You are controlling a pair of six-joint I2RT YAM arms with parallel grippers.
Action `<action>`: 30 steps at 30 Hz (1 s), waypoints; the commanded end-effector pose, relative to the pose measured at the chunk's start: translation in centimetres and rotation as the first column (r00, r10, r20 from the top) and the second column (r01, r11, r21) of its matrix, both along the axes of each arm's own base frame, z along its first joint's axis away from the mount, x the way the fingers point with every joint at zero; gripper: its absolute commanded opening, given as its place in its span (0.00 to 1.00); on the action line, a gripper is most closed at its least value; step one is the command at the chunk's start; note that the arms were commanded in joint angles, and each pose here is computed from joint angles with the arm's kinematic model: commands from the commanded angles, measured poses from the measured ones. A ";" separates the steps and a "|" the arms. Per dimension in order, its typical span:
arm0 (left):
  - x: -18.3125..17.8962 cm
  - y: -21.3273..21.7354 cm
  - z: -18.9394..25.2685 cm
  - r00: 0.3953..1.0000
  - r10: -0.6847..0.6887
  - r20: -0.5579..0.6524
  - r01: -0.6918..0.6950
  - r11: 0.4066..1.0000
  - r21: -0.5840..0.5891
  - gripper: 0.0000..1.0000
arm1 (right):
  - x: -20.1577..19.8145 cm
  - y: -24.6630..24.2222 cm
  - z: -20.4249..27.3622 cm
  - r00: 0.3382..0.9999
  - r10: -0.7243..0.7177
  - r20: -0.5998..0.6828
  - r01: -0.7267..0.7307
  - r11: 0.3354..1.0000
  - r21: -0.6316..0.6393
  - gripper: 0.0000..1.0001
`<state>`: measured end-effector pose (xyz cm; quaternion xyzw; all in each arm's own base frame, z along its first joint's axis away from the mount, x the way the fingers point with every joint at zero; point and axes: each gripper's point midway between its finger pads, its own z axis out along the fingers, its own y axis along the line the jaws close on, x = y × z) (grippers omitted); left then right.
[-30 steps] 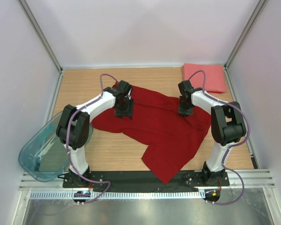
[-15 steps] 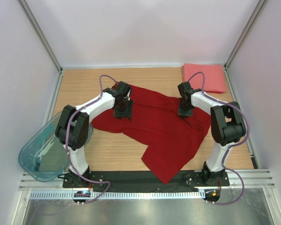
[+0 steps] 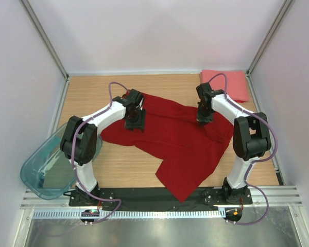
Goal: Fold and stack the t-shirts
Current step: Fold the tshirt
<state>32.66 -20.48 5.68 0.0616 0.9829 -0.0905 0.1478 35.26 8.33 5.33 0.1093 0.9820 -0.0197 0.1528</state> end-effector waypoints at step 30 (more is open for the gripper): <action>1.0 0.2 2.0 0.998 0.018 0.061 -0.017 1.000 -0.016 0.54 | -3.9 6.2 3.1 0.981 0.120 -0.152 -0.054 0.923 0.382 0.26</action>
